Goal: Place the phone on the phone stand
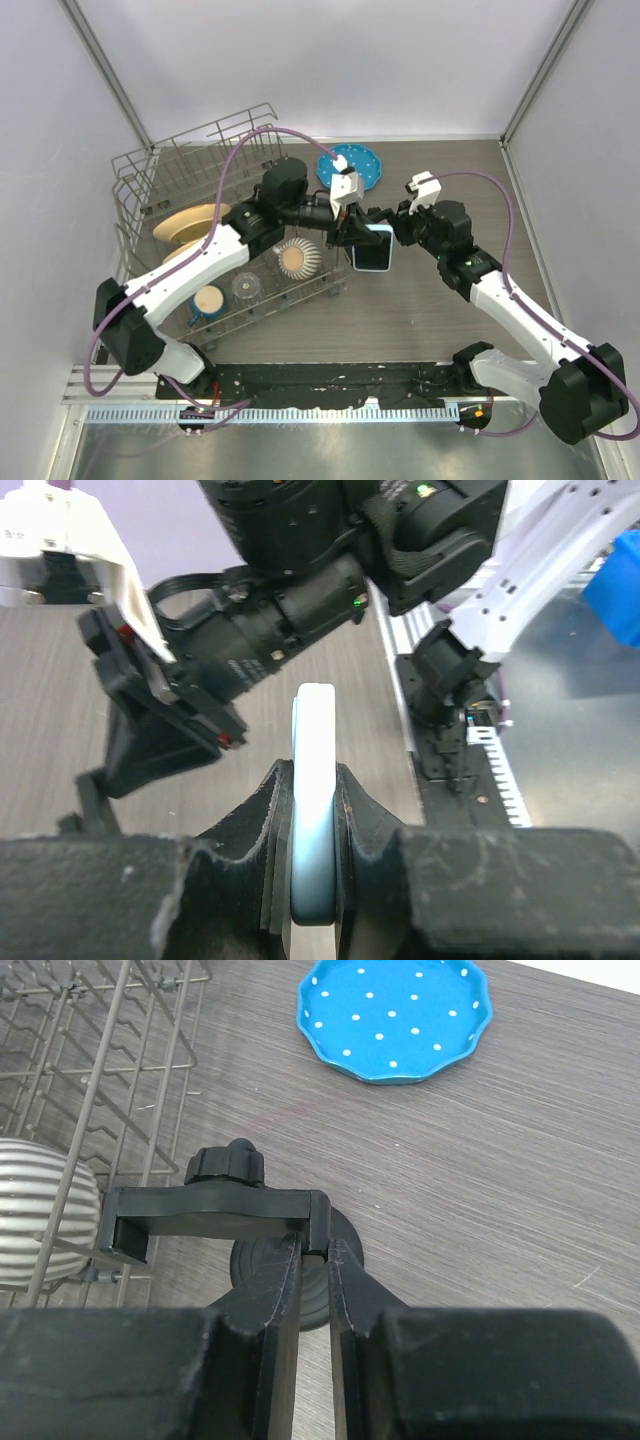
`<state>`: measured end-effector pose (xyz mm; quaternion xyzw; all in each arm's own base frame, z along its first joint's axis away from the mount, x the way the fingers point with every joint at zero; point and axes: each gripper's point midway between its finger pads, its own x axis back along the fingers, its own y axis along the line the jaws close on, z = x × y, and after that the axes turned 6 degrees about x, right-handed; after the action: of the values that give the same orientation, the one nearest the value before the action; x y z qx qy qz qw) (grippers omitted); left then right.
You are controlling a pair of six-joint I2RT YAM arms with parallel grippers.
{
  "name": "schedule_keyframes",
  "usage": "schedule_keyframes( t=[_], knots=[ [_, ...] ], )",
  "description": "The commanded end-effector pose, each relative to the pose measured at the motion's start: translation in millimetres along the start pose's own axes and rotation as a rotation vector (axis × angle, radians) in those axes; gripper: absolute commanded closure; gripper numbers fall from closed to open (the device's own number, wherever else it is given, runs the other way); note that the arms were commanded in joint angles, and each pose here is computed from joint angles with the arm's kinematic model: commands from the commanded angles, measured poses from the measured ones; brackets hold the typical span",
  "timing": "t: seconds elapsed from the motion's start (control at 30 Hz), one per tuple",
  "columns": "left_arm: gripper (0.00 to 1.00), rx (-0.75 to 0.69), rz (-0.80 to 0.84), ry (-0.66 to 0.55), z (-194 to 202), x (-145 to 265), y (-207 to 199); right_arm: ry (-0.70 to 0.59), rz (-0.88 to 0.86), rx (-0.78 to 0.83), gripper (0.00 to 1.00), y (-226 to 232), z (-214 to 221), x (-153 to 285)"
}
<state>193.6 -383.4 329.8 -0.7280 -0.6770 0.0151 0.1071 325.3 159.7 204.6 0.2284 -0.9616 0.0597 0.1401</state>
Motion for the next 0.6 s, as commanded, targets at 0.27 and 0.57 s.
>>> schedule_keyframes(
  t=[0.27, 0.57],
  knots=[
    [1.0, -0.304, 0.144, -0.148, -53, -7, 49, -0.081, -0.194, -0.02, 0.99, 15, -32, 6],
    [1.0, -0.233, 0.33, -0.137, -41, -26, 61, -0.048, -0.215, -0.02, 0.99, 13, -25, -1]
  ],
)
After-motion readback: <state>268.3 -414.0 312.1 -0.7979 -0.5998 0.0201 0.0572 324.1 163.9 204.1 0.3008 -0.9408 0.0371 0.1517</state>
